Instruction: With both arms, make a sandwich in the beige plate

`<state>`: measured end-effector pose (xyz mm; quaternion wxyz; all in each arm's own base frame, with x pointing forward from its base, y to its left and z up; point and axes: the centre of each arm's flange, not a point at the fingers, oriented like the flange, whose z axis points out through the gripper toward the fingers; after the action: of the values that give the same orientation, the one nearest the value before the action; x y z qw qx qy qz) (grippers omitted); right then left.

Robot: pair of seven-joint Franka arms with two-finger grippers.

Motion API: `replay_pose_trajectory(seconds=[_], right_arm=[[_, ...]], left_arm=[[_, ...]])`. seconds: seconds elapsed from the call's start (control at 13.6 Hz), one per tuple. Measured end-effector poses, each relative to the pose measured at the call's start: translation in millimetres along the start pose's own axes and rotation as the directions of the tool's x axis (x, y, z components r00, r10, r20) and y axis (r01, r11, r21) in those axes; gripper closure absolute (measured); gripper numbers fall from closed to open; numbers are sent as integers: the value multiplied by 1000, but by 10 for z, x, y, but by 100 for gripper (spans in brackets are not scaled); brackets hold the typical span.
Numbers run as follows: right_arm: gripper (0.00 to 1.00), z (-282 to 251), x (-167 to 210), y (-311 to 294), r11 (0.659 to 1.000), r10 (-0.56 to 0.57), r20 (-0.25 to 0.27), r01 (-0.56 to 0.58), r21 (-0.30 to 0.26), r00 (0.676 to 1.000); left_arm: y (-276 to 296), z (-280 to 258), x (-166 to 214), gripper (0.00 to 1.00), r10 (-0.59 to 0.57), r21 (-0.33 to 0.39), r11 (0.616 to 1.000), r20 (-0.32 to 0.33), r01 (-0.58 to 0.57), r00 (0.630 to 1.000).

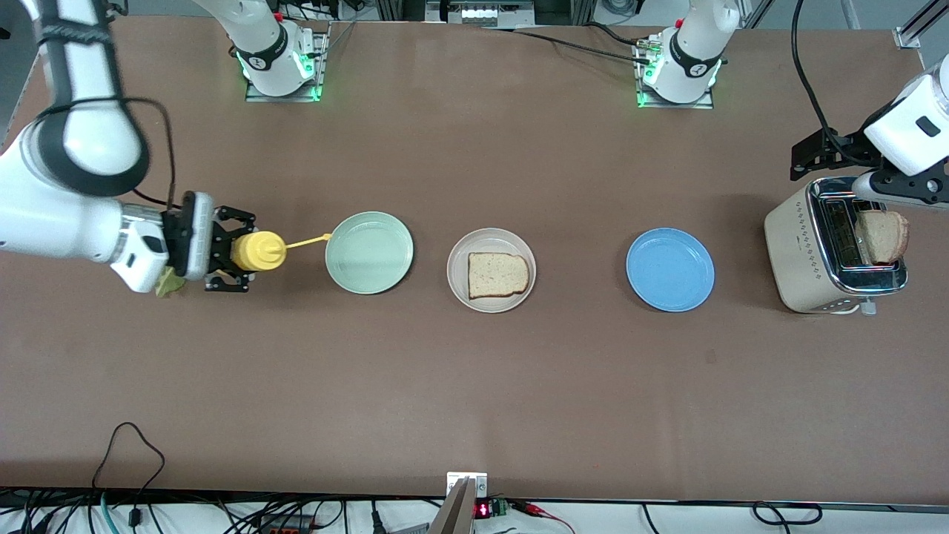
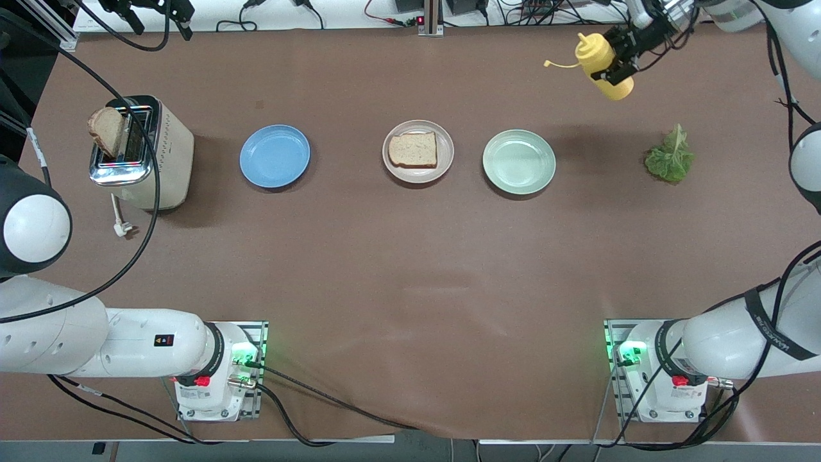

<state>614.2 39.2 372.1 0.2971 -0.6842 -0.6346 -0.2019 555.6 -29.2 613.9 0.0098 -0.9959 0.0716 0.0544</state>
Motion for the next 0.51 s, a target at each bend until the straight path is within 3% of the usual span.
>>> replay_pose_trajectory(seconds=[0.29,0.51], right_arm=[[60,262,-859,-121,999,-35,-242,32,-16,970],[57,576,-1300,-102,997,-74,-371,67,-32,926]], left_arm=[[39,27,-36,0,6,-2,1000,34,-5,999],[53,39,-48,0,9,8,1000,48,-9,999]])
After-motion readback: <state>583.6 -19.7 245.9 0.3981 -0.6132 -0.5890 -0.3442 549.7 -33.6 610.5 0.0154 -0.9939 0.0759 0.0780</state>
